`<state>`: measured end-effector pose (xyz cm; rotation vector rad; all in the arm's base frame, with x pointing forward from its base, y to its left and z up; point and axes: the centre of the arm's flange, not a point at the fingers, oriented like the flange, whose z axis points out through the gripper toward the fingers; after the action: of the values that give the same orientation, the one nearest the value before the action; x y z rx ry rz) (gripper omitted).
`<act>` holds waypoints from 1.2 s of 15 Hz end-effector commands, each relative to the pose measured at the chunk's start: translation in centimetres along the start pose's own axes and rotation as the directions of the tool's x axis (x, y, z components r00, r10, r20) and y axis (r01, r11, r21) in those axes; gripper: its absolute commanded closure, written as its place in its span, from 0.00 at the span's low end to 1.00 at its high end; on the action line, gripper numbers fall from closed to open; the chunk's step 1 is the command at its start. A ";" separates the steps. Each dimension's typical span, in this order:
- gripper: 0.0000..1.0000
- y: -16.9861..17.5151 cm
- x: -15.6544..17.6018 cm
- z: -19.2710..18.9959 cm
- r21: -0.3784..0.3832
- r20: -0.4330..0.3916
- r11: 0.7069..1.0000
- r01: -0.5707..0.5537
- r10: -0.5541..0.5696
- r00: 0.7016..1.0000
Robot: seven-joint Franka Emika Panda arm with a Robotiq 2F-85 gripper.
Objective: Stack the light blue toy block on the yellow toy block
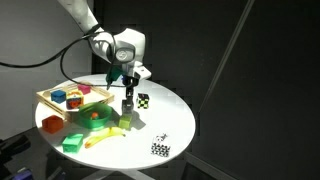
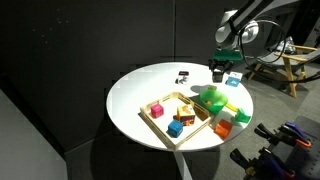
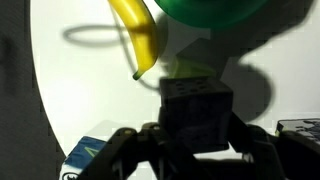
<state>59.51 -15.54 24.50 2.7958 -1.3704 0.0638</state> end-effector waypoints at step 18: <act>0.69 -2.8 1.1 3.1 -0.016 0.036 1.000 -0.020 0.021 0.999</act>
<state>61.61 -14.77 21.13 2.7798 -1.3802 0.0296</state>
